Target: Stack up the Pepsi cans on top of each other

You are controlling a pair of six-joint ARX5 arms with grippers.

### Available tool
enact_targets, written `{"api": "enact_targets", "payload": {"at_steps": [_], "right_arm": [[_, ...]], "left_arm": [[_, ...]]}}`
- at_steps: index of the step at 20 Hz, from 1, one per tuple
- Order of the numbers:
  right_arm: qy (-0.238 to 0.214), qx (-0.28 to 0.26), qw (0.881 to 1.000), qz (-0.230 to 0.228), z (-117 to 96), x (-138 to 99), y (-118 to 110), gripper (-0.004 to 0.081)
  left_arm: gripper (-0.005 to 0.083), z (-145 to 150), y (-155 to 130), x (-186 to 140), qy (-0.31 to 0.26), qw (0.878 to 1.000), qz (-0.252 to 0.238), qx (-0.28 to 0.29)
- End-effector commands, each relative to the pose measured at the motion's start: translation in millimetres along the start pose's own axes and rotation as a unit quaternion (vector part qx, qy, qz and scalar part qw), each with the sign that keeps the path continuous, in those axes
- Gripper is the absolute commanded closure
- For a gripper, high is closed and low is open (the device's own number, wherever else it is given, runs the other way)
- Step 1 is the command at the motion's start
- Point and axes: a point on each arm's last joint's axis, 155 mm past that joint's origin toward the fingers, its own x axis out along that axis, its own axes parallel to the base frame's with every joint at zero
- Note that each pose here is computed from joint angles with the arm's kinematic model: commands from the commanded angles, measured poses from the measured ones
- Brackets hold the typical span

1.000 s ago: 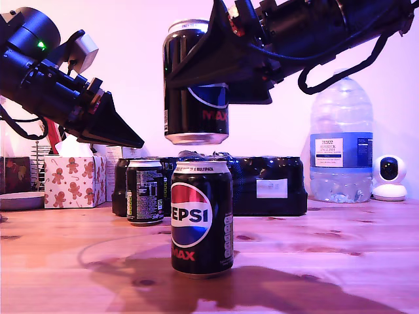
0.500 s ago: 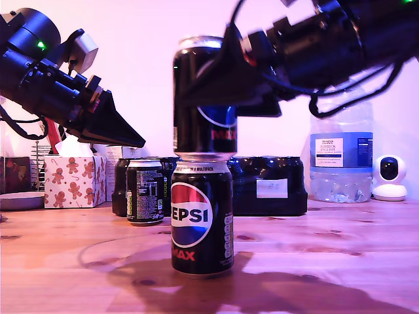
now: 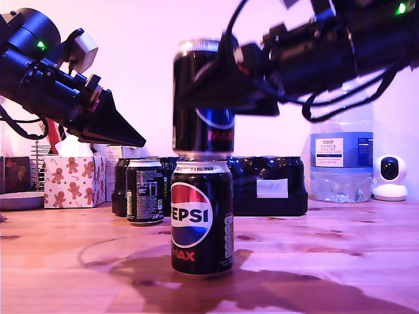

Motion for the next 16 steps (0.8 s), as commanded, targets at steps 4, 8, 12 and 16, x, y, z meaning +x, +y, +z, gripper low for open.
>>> {"api": "enact_targets", "payload": {"at_steps": [4, 8, 12, 16], "right_arm": [[-0.022, 0.006, 1.0, -0.008, 16, -1, -8, 0.0382], [-0.019, 0.017, 1.0, -0.004, 14, -1, -5, 0.0382], [-0.021, 0.017, 1.0, -0.001, 16, -1, -4, 0.0382], [-0.023, 0.026, 0.999, 0.014, 16, 0, 2, 0.0382]], "left_arm": [[0.0797, -5, -5, -2, 0.001, 1.0, -0.003, -0.002], [0.0797, -5, -5, -2, 0.001, 1.0, -0.003, -0.002], [0.0797, -5, -5, -2, 0.001, 1.0, -0.003, -0.002], [0.0797, -5, -5, -2, 0.0, 1.0, -0.003, -0.002]]}}
